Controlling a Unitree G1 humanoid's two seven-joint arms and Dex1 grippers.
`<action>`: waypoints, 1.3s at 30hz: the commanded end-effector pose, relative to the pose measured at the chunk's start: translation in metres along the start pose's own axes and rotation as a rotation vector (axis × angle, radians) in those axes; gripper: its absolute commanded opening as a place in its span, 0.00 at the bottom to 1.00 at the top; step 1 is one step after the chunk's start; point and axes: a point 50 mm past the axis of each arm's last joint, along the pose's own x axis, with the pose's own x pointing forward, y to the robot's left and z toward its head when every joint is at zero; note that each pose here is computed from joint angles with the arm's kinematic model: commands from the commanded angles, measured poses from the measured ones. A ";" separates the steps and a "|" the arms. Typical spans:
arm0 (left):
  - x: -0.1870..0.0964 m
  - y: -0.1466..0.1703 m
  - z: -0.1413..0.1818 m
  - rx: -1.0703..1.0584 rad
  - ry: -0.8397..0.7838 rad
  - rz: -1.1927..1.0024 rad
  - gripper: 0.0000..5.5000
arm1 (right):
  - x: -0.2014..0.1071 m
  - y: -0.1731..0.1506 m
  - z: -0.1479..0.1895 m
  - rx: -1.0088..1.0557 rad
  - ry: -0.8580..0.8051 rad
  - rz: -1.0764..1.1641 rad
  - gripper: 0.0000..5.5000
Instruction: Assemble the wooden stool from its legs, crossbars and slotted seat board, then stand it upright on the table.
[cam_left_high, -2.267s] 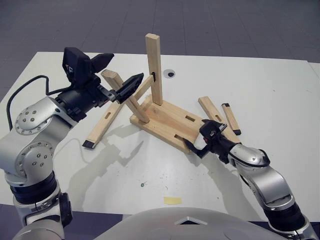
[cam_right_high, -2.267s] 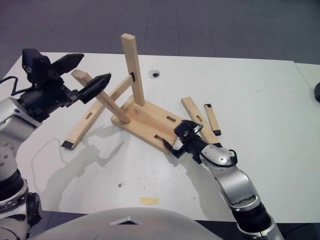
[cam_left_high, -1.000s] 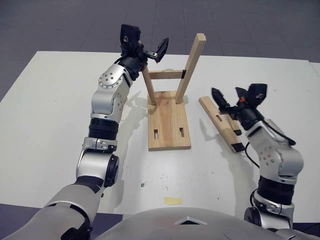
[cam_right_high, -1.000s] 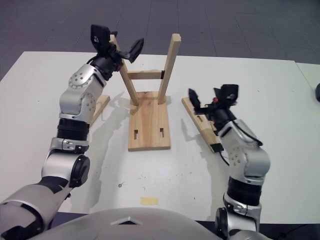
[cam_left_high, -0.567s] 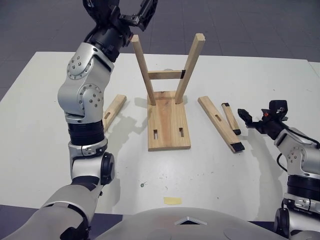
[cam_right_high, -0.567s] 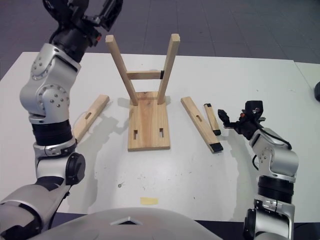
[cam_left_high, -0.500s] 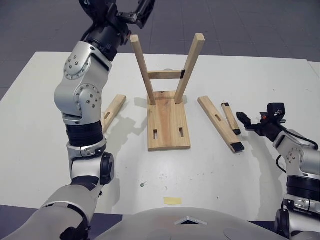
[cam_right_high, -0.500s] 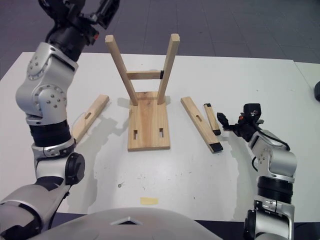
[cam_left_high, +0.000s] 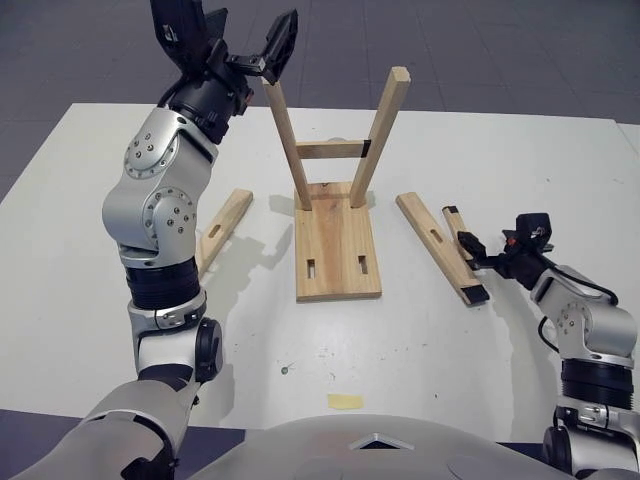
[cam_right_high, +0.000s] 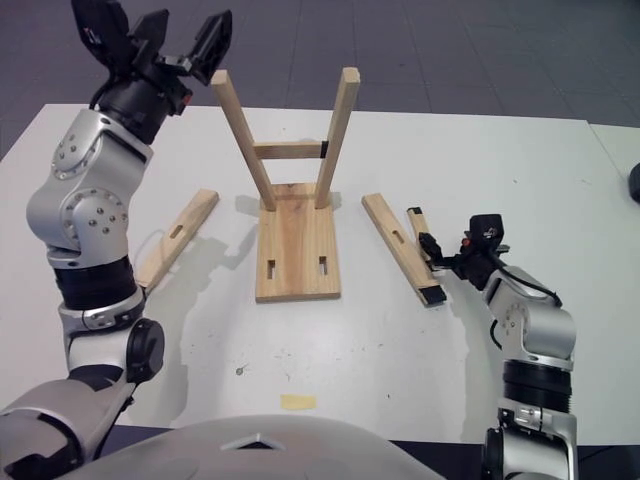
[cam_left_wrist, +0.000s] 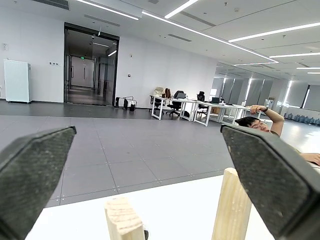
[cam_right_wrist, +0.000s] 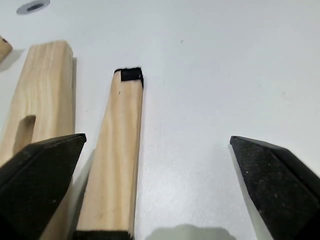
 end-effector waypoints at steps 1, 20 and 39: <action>-0.004 0.005 -0.009 0.024 0.050 0.028 0.98 | -0.002 0.003 -0.023 -0.050 0.148 -0.007 0.98; -0.013 0.007 -0.025 0.051 0.108 0.068 0.98 | -0.010 0.006 -0.052 -0.134 0.314 0.035 0.47; -0.014 0.027 0.026 0.055 -0.038 0.084 0.98 | 0.007 0.005 0.016 -0.163 -0.196 -0.185 0.24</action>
